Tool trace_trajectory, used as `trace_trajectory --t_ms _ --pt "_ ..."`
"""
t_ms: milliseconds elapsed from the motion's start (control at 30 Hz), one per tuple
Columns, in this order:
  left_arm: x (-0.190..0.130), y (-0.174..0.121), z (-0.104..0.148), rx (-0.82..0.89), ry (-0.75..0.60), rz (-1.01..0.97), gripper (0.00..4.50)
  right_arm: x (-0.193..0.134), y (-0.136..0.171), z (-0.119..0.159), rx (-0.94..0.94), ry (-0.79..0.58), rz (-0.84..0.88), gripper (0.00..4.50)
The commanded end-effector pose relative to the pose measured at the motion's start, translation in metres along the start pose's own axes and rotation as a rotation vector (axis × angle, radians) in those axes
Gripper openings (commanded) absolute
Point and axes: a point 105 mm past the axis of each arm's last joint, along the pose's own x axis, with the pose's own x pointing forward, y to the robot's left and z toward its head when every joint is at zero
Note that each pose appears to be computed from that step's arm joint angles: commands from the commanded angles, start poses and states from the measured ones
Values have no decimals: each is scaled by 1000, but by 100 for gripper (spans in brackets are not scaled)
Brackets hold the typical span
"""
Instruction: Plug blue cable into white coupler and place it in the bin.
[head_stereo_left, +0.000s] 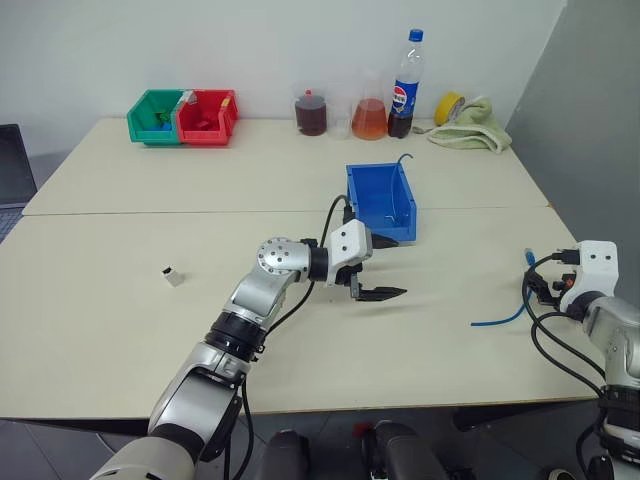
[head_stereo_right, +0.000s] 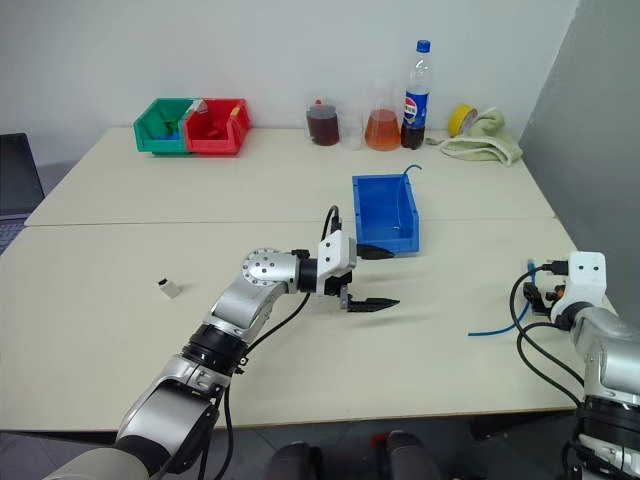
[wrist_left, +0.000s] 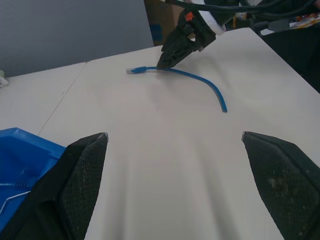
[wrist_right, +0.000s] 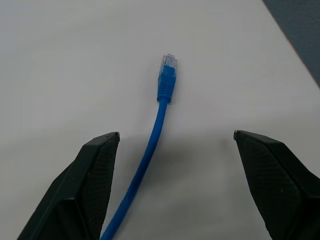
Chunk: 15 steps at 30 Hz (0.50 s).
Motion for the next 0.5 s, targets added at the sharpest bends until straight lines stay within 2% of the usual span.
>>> trace_trajectory --t_ms 33,367,467,500 --pt "-5 1 8 28 -29 28 450 2 0 16 -24 -39 14 390" --pt "-16 -2 4 7 -13 68 450 10 7 -8 -15 45 -15 390" --pt "-19 -2 3 6 -2 75 450 12 9 -12 6 51 -10 345" --pt "-20 -1 3 5 1 76 450 13 9 -12 28 52 -12 317"
